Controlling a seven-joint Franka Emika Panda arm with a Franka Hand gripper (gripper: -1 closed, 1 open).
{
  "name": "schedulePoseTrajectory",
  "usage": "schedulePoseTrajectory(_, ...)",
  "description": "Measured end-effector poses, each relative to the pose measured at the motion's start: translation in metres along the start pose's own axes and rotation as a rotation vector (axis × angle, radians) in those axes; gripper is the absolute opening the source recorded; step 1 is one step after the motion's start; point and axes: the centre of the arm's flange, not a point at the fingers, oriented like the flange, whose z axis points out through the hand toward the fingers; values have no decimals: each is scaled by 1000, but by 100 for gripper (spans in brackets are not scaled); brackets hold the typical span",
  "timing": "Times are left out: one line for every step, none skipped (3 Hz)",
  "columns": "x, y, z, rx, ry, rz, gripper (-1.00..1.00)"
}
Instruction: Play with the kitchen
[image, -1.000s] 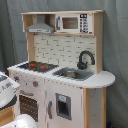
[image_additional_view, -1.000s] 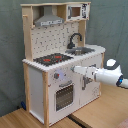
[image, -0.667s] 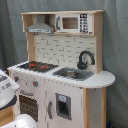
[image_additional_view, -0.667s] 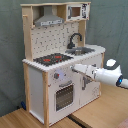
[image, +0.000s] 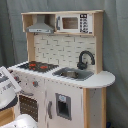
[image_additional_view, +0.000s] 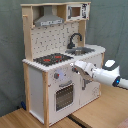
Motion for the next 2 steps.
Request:
schedulePoseTrajectory(0, -5, 3, -9, -29, 98, 100)
schedulePoseTrajectory(9, -9, 2, -28, -45, 196, 100)
